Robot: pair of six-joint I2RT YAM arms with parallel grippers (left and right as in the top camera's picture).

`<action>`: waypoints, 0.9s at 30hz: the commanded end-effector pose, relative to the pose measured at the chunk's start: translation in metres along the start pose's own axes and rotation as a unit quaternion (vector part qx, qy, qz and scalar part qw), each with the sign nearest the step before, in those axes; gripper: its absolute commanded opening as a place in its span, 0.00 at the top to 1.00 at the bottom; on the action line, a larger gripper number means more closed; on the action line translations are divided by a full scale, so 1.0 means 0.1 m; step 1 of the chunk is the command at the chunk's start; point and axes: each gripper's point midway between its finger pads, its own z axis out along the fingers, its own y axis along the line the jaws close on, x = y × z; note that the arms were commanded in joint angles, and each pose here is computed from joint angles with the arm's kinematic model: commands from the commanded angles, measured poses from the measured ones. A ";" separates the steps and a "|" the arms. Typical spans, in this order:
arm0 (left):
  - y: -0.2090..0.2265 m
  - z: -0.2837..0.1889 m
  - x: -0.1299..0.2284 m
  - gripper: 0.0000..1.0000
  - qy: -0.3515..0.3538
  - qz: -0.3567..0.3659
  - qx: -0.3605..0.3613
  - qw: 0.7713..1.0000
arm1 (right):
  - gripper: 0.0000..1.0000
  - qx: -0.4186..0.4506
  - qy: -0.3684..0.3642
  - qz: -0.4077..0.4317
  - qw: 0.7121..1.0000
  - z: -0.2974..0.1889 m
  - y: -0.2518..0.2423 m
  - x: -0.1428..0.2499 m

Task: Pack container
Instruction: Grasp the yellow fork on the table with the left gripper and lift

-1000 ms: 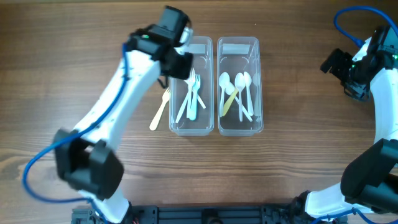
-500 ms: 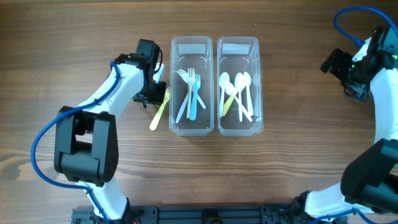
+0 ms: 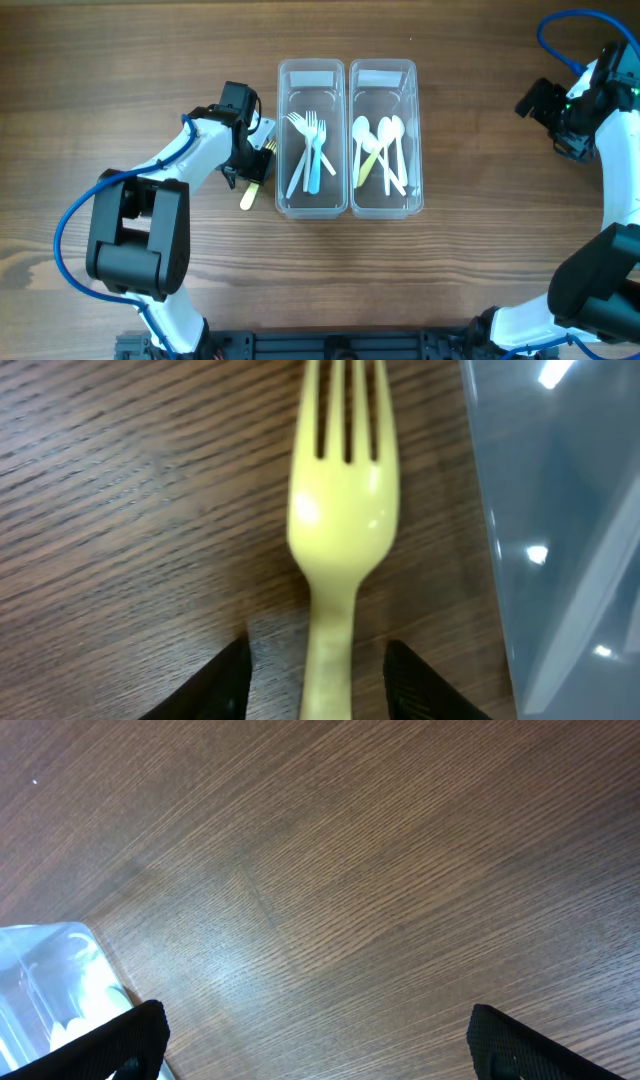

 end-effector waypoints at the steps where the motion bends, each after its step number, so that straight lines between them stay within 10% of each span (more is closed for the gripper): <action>1: -0.15 0.03 0.06 0.55 0.003 0.037 0.032 0.999 | 0.05 -0.004 0.008 0.002 1.000 0.04 0.01 0.04; 27: 0.44 0.19 0.38 0.57 0.038 0.009 -0.113 0.993 | 0.05 -0.004 0.008 0.002 1.000 0.04 0.01 0.04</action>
